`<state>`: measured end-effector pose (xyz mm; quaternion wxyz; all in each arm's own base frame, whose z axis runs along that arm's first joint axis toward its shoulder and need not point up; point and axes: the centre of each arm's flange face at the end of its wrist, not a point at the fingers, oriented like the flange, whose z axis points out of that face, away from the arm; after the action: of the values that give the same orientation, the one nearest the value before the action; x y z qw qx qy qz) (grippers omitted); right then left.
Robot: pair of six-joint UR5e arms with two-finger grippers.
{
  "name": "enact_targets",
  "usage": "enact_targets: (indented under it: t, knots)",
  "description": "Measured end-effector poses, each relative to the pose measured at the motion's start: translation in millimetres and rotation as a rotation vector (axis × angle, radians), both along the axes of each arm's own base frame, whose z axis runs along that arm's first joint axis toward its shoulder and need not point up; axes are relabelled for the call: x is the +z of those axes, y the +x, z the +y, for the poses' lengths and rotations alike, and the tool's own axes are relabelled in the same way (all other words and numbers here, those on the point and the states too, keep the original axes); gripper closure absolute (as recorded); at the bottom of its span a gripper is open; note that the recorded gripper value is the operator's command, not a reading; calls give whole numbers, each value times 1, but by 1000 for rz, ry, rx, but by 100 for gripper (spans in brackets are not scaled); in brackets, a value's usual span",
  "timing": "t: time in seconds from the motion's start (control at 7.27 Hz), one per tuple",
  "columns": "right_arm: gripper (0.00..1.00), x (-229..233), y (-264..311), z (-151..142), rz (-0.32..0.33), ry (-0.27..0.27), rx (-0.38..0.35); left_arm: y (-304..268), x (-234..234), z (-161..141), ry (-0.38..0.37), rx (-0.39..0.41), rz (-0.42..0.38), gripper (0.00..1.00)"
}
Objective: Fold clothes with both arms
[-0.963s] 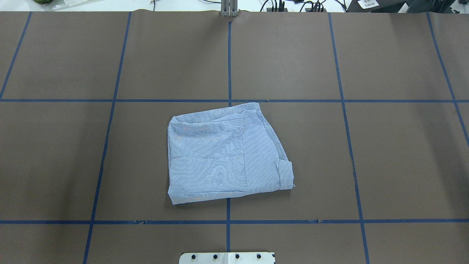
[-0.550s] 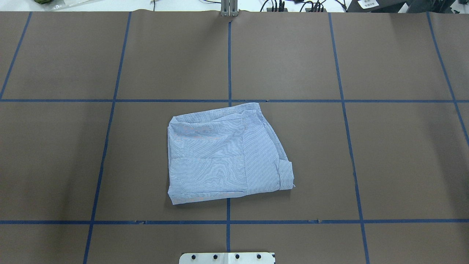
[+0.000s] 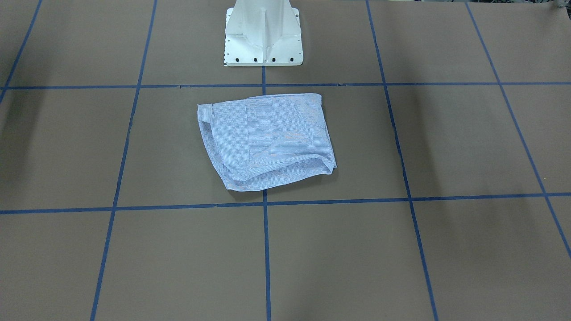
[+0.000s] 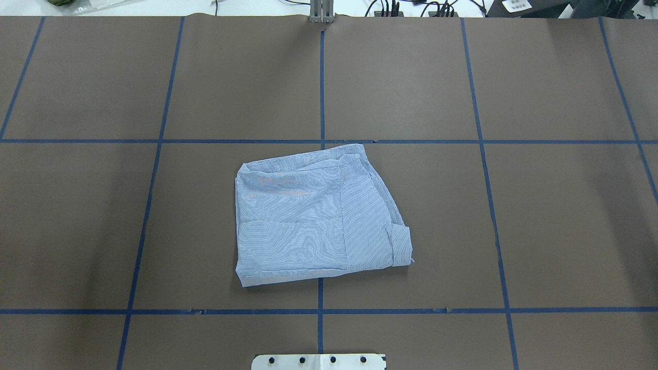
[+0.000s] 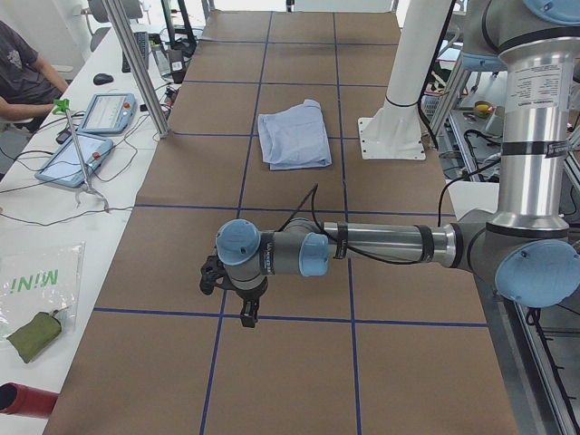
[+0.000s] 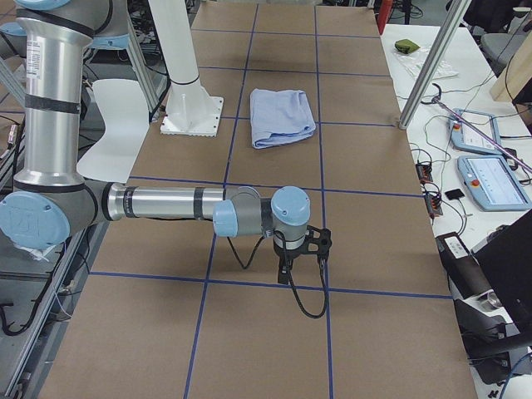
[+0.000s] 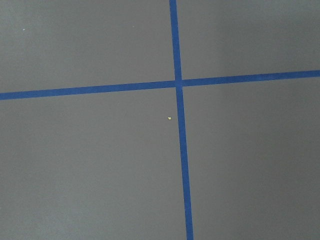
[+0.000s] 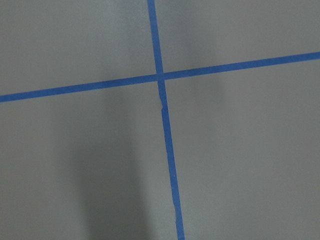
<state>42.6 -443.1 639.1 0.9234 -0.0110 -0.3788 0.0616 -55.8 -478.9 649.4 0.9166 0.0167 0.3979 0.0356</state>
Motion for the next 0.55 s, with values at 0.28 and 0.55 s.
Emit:
enact_targets:
  t: [0.28, 0.55]
  knots:
    - [0, 4, 5, 9, -4, 26, -79, 0, 1, 0, 0, 1, 1, 0]
    - [0, 4, 11, 14, -29, 28, -112, 0, 1, 1, -2, 1, 1, 0]
